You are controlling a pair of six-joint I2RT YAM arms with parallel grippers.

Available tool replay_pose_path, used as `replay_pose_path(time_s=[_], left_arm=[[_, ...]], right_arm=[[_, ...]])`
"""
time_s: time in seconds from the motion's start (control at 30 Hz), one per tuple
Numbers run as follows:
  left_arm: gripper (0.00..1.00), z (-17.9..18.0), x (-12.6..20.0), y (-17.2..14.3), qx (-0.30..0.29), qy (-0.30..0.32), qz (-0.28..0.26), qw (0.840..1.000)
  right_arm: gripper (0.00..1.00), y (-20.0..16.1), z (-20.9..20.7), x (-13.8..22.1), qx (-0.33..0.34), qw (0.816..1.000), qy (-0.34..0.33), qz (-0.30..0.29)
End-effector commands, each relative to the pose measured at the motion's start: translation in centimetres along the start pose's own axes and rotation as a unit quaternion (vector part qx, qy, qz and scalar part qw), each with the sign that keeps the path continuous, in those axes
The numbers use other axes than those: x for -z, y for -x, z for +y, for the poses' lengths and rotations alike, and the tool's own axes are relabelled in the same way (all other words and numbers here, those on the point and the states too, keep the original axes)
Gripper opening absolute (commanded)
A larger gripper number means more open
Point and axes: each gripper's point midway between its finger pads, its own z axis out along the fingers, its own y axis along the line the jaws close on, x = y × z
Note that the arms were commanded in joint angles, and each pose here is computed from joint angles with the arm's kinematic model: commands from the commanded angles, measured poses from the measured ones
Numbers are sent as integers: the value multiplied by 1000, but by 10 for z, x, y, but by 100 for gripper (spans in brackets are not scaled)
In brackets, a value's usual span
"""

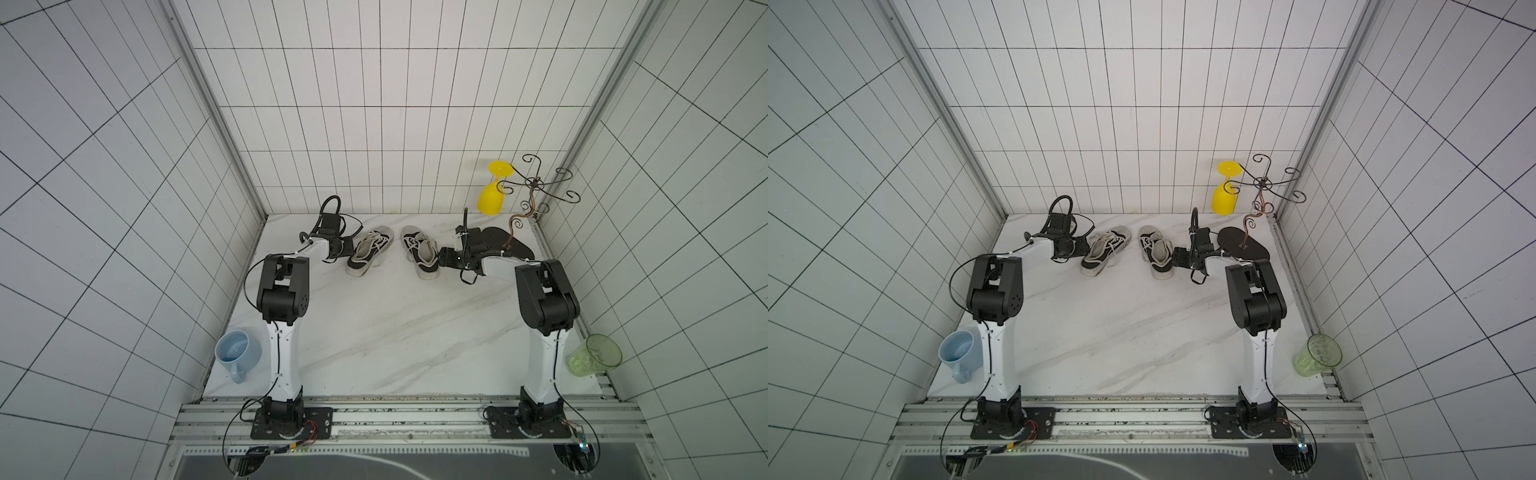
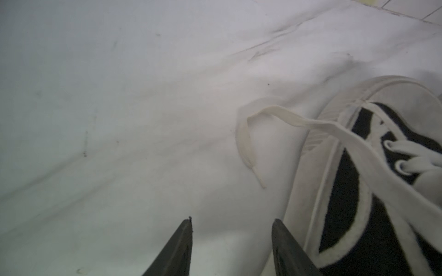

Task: Insert the insole into the shoe
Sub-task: Reset both arms

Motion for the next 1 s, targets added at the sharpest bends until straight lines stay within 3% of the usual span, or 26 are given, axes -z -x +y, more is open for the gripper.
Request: replay_pose_path(time_s=[0.0, 0.17, 0.3, 0.47, 0.5, 0.53, 0.57, 0.6, 0.7, 0.8, 0.9, 0.97], left_arm=[[51, -44, 3, -35, -24, -75, 48, 996], [50, -58, 8, -45, -35, -80, 41, 995], [51, -29, 20, -32, -14, -36, 17, 999], [56, 0, 61, -4, -1, -8, -50, 999], [61, 3, 73, 0, -2, -1, -66, 998], [72, 6, 86, 0, -3, 9, -84, 996], [93, 8, 98, -2, -3, 16, -101, 995], [97, 11, 111, -5, -2, 27, -121, 992], [97, 30, 161, -15, -6, 74, -224, 972], [98, 50, 197, -37, -44, 124, -314, 940], [98, 79, 197, -70, -36, 184, -300, 935], [98, 86, 193, -82, -34, 194, -300, 933]], right_arm=[[72, 3, 45, 1, 13, 998, 60, 12], [73, 3, 46, 1, 15, 998, 54, 7], [75, 12, 32, 17, 16, 999, 26, -11], [81, 28, 11, 62, 28, 998, -9, -52], [84, 31, 10, 75, 39, 997, -17, -64], [90, 32, 9, 89, 45, 996, -26, -76], [99, 32, 7, 101, 45, 995, -33, -85], [99, 33, 2, 116, 45, 993, -41, -99], [99, 37, -26, 160, 67, 980, -96, -159], [99, 31, -67, 206, 88, 951, -159, -251], [99, 10, -98, 231, 105, 919, -206, -318], [99, -3, -120, 229, 89, 919, -224, -312]])
